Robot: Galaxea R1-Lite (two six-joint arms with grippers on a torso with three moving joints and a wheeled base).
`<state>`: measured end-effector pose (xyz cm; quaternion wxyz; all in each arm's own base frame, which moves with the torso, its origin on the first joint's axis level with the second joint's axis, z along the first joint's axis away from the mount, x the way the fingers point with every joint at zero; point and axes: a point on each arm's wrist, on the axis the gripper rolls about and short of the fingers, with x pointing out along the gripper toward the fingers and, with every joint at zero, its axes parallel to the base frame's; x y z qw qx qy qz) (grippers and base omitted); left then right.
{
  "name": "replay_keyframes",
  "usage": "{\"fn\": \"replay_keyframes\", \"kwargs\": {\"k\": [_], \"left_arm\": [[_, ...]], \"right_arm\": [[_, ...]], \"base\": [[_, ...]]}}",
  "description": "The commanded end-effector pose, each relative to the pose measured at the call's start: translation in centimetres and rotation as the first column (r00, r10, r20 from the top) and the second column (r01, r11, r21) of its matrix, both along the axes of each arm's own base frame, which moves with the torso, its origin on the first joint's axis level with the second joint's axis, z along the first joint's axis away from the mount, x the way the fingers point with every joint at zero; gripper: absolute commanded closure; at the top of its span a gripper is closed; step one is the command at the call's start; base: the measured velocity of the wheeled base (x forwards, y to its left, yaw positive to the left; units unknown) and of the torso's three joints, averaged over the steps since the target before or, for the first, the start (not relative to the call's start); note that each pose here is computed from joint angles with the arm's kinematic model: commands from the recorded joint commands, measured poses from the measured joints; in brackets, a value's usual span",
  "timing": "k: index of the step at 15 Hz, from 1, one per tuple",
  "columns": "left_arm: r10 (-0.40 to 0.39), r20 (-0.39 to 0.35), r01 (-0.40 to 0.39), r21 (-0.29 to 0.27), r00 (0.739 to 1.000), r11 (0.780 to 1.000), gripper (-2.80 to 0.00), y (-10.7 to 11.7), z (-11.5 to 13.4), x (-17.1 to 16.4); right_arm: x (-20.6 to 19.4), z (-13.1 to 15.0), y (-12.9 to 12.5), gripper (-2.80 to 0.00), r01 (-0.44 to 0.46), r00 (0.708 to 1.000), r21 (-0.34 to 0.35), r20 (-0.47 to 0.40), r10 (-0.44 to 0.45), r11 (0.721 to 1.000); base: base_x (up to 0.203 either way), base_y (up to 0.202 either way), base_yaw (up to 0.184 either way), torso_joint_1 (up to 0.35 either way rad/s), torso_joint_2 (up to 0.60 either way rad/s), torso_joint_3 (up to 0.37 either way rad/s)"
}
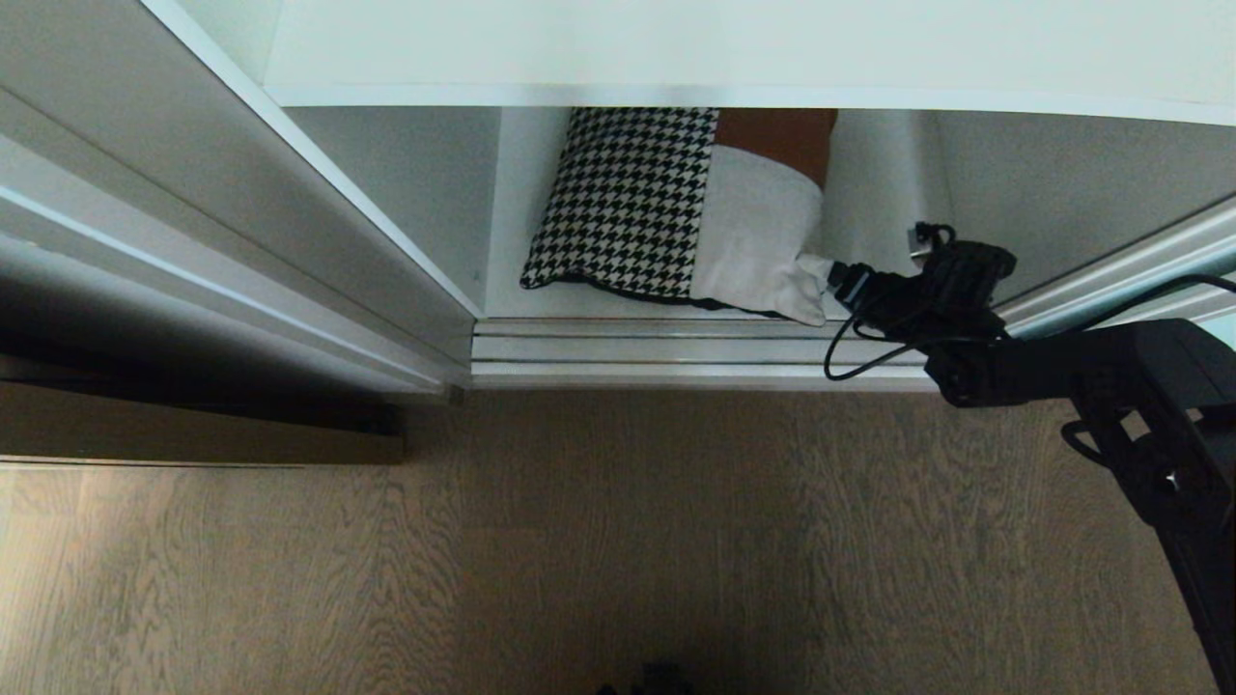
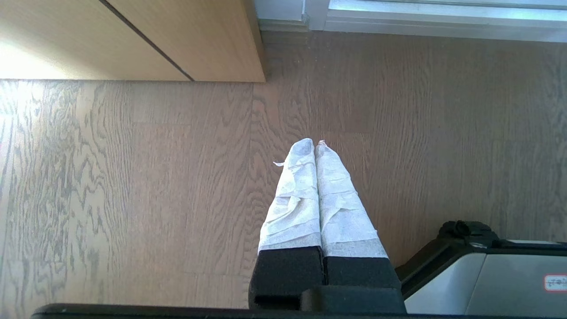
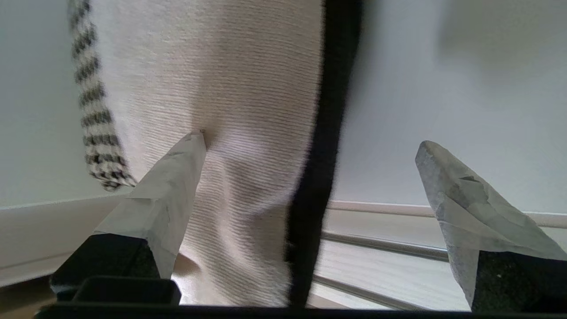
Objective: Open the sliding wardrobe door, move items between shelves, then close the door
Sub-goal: Place the pillow on the higher shelf
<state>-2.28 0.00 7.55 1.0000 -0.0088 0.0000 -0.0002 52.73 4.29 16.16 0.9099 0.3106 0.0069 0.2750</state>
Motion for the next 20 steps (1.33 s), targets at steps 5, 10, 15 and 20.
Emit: {"fn": "replay_keyframes", "kwargs": {"k": [5,10,15,20], "left_arm": [[0.000,-0.003,0.000,-0.001,1.000,1.000,0.00,0.0,0.0,0.0],[0.000,-0.003,0.000,-0.001,1.000,1.000,0.00,0.0,0.0,0.0],[0.000,-0.003,0.000,-0.001,1.000,1.000,0.00,0.0,0.0,0.0],[0.000,-0.002,0.000,-0.001,1.000,1.000,0.00,0.0,0.0,0.0]], "right_arm": [[-0.1,0.4,0.7,-2.80,-0.028,0.999,0.043,0.033,0.027,0.999],[-0.1,0.3,0.8,-2.80,-0.052,0.998,0.038,0.048,0.050,0.998],[-0.3,0.4,1.7,0.00,-0.087,0.995,0.036,0.051,0.085,0.996],[-0.2,0.0,2.3,0.00,-0.124,0.992,0.034,0.041,0.123,0.992]], "base": [[0.000,0.000,0.000,0.000,0.00,0.000],[0.000,0.000,0.000,0.000,0.00,0.000],[0.000,0.000,0.000,0.000,0.00,0.000],[0.000,0.000,0.000,0.000,0.00,0.000]]}}
